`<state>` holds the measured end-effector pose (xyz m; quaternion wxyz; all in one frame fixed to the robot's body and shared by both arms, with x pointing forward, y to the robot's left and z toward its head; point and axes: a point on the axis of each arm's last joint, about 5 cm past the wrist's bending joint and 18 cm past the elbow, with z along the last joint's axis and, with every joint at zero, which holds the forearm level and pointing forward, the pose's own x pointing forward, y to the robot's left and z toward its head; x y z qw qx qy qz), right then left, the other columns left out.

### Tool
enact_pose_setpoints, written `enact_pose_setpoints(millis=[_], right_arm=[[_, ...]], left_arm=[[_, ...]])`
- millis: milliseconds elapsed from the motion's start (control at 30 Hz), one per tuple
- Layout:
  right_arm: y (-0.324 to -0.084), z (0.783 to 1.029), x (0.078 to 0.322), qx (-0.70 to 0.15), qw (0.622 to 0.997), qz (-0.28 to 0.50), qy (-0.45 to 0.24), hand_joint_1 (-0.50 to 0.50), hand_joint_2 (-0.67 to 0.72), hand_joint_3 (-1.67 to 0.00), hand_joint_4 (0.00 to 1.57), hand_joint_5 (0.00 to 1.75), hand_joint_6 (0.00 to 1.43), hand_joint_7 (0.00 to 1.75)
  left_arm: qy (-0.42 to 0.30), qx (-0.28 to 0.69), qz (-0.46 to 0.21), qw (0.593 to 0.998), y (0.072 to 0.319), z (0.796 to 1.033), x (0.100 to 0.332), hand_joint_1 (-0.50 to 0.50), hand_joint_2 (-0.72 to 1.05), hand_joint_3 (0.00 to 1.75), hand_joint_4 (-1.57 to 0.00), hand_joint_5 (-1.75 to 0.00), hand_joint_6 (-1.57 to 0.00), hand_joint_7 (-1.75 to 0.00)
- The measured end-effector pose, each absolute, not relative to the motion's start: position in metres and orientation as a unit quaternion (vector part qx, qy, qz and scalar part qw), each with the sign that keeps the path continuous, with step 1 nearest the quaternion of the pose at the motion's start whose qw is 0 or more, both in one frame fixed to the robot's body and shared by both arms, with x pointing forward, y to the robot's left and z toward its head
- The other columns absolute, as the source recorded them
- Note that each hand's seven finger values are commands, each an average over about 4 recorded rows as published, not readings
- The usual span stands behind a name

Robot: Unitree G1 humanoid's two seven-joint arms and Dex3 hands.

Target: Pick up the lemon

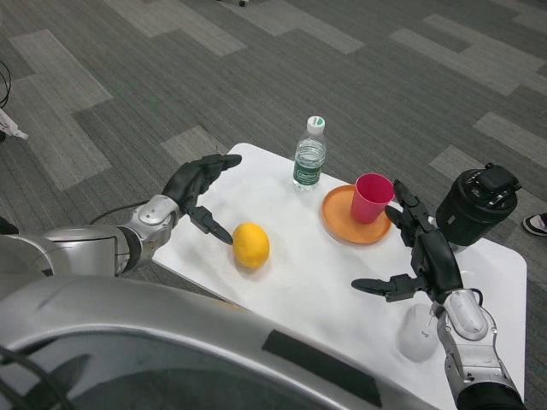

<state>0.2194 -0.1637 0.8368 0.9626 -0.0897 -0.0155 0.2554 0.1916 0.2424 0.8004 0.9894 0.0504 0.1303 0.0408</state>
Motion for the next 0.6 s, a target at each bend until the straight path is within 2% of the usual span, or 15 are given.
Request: enact_pose_setpoints(millis=[100, 333, 600], right_arm=[[-0.164, 0.837, 0.219, -0.09, 0.963, 0.255, -0.015, -0.04, -0.03, -0.4, 0.0, 0.48, 0.0, 0.0], [-0.164, 0.836, 0.219, -0.09, 0.962, 0.256, -0.013, -0.04, -0.03, -0.4, 0.0, 0.48, 0.0, 0.0], [-0.163, 0.836, 0.219, -0.09, 0.962, 0.257, -0.013, -0.04, -0.03, -0.4, 0.0, 0.48, 0.0, 0.0]], left_arm=[[0.138, 0.062, 0.04, 0.988, 0.246, 0.799, 0.189, 0.5, -0.28, 0.09, -0.24, -0.1, -0.65, 0.0], [0.196, 0.135, 0.004, 0.971, 0.252, 0.792, 0.179, 0.5, -0.28, 0.09, -0.26, -0.1, -0.68, 0.0], [0.247, 0.151, -0.029, 0.957, 0.241, 0.785, 0.18, 0.5, -0.28, 0.09, -0.26, -0.1, -0.68, 0.0]])
